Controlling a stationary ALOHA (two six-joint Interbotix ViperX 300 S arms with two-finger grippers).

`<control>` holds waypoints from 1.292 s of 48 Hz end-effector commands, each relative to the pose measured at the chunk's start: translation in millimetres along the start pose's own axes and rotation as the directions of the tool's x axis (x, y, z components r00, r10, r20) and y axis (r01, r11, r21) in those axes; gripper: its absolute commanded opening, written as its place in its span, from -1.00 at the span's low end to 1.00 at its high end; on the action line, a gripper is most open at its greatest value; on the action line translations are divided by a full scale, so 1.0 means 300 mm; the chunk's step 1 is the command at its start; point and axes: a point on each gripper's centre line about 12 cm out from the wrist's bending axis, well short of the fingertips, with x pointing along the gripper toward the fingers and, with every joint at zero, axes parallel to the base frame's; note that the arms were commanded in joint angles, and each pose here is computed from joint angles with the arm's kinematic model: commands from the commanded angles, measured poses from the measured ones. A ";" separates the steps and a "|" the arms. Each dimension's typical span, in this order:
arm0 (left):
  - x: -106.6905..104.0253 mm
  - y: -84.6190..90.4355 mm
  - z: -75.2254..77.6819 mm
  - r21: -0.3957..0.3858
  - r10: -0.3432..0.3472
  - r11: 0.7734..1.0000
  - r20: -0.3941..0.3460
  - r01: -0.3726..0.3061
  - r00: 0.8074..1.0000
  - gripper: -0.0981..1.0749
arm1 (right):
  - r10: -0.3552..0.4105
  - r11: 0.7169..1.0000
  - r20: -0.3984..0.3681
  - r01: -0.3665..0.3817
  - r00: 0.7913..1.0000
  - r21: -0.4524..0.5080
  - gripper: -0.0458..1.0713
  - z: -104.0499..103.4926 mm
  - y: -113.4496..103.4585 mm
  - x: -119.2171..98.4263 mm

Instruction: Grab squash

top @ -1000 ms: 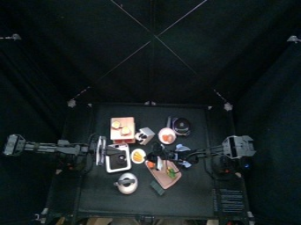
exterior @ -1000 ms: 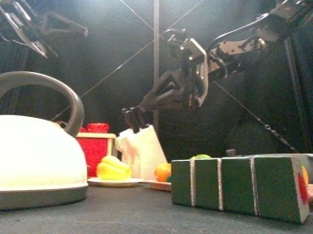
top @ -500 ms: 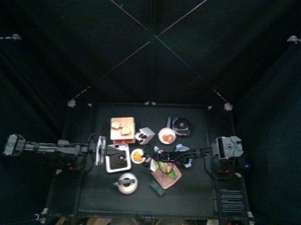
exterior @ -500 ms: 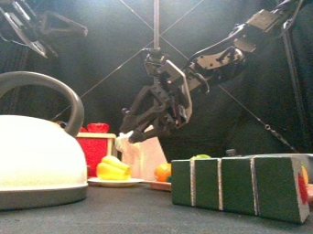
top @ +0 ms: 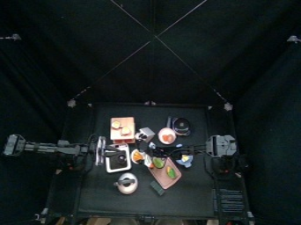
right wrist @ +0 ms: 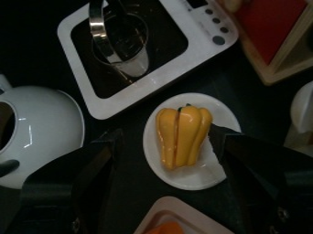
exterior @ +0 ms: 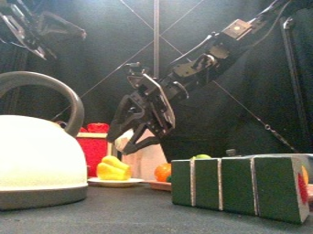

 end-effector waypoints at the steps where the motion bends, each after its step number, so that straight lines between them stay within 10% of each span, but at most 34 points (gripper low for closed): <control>1: 0.006 0.000 0.020 0.000 0.000 1.000 0.020 0.000 1.000 0.16 | 0.022 1.000 0.002 -0.022 1.000 0.010 0.91 0.068 0.033 -0.025; 36: 0.003 0.000 0.015 0.003 0.000 1.000 0.017 0.000 1.000 0.18 | -0.021 0.994 -0.297 -0.012 0.955 -0.110 0.91 0.262 0.133 -0.078; 46: 0.003 -0.001 0.013 0.006 -0.002 1.000 0.015 0.002 1.000 0.18 | -0.207 0.973 -0.343 0.155 0.916 -0.173 0.91 0.234 0.117 -0.040; 62: -0.023 -0.036 0.045 0.043 -0.059 0.997 0.064 0.056 0.996 0.19 | -0.231 0.969 -0.309 0.191 0.923 -0.156 0.91 0.182 0.116 0.002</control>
